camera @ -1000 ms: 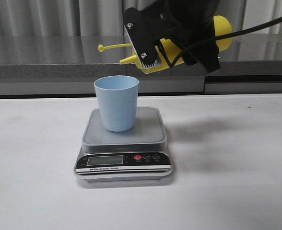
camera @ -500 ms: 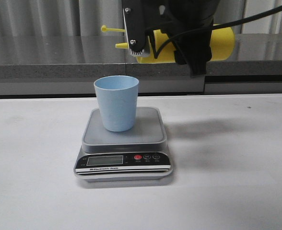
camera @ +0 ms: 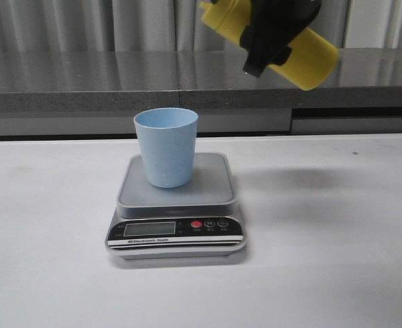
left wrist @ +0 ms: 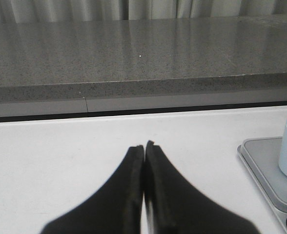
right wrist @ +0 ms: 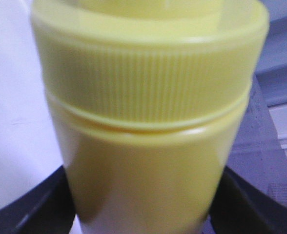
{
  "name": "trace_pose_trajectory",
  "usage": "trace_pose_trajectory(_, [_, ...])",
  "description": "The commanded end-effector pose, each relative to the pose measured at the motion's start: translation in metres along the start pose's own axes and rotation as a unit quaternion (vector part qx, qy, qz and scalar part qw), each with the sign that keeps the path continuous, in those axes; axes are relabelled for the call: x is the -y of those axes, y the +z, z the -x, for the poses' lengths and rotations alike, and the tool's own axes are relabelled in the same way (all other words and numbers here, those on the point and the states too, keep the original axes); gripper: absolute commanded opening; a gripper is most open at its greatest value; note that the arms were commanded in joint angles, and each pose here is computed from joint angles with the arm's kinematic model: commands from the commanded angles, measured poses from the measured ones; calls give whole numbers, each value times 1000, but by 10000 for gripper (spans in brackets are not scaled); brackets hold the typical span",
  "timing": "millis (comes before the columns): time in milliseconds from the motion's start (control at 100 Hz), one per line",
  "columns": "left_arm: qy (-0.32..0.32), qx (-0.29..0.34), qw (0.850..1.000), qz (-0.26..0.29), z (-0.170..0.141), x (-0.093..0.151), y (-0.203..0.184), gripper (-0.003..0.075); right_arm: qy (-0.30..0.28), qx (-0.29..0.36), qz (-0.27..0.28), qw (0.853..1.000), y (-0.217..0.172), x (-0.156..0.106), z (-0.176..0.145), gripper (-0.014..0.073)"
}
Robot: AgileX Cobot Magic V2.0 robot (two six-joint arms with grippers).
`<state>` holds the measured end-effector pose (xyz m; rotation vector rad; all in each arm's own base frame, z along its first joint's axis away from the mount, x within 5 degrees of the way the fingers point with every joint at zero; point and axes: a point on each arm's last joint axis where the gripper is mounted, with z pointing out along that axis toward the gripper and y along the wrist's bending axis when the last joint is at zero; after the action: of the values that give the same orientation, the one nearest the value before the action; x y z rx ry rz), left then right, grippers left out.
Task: Pour seasoning into cup on scale with both arms
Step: 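Raise the bottle and turn it back upright with the right gripper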
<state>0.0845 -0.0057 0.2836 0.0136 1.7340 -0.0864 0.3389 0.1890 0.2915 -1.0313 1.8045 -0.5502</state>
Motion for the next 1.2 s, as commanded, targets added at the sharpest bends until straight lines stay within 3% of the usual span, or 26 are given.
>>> trace_pose_trajectory(0, [-6,53,999,-2,16,1,-1,-18,37,46,-19,998,-19,30,5,172])
trace_pose_trajectory(330, [-6,53,999,-2,16,1,-1,-18,143,116,40,982,-26,46,-31,172])
trace_pose_trajectory(650, [-6,53,999,-2,16,1,-1,-18,271,194,98,938,-24,42,-71,172])
trace_pose_trajectory(990, [-6,53,999,-2,16,1,-1,-18,302,244,131,912,-25,29,-99,172])
trace_pose_trajectory(1190, [-6,53,999,-2,16,1,-1,-18,355,253,125,891,-25,23,-114,172])
